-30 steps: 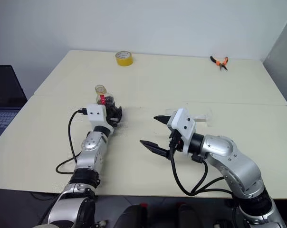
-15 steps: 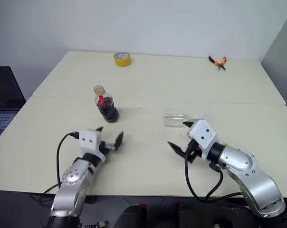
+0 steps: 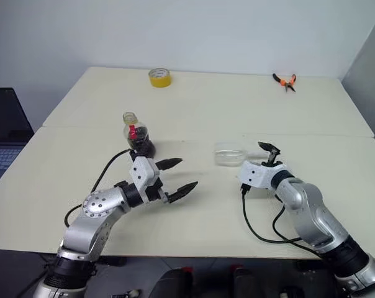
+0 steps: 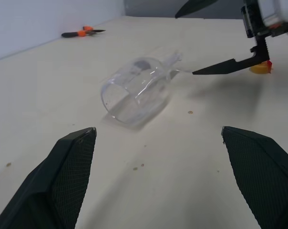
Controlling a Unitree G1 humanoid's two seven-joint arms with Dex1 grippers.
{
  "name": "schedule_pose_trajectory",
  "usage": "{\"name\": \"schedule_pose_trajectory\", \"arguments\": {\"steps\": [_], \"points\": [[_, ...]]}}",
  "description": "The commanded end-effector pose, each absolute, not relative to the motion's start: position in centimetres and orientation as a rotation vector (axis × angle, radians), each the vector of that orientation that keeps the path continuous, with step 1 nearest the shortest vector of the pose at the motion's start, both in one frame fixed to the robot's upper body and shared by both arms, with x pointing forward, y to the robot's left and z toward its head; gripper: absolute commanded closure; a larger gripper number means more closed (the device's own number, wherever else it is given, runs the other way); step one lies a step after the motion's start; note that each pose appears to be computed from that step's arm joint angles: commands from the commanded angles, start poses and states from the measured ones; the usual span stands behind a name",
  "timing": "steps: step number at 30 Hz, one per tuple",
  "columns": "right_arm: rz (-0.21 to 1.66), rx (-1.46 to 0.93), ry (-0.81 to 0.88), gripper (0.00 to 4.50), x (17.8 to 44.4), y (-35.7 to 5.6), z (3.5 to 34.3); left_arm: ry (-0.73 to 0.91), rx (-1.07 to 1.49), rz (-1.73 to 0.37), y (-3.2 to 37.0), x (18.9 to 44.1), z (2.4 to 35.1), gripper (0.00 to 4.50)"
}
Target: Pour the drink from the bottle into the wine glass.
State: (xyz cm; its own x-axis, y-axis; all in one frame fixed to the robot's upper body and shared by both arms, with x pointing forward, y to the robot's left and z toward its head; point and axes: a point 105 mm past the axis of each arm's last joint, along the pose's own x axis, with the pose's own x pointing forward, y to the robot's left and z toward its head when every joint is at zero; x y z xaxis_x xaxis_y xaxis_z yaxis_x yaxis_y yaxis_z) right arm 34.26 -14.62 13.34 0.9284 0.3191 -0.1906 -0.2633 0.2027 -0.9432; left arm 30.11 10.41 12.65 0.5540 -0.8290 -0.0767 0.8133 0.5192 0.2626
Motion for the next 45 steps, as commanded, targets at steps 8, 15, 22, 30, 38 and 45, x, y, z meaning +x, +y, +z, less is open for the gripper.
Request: {"name": "schedule_pose_trajectory", "arguments": {"steps": [8,15,22,30,38,45], "points": [[0.268,-1.507,-0.160,0.00,38.2,-13.8,13.6,-0.123,0.279,-1.079,8.4,30.6,14.1,0.06],[0.211,-1.513,-0.155,0.38,39.4,-14.4,12.7,-0.134,0.274,-1.069,8.2,31.0,14.3,0.00],[0.185,-1.469,-0.179,2.70,39.4,-14.1,13.0,-0.141,0.266,-1.060,8.1,31.1,14.3,0.00],[0.124,-1.432,-0.227,4.39,39.5,-14.1,14.4,-0.143,0.263,-1.037,8.3,31.3,14.5,0.00],[0.074,-1.123,-0.349,4.39,37.3,-14.2,18.6,-0.150,0.221,-0.931,10.3,31.8,14.9,0.00],[0.403,-0.337,-0.385,4.39,34.0,-10.1,17.2,-0.155,0.194,-0.915,13.3,30.8,15.6,0.00]]}}
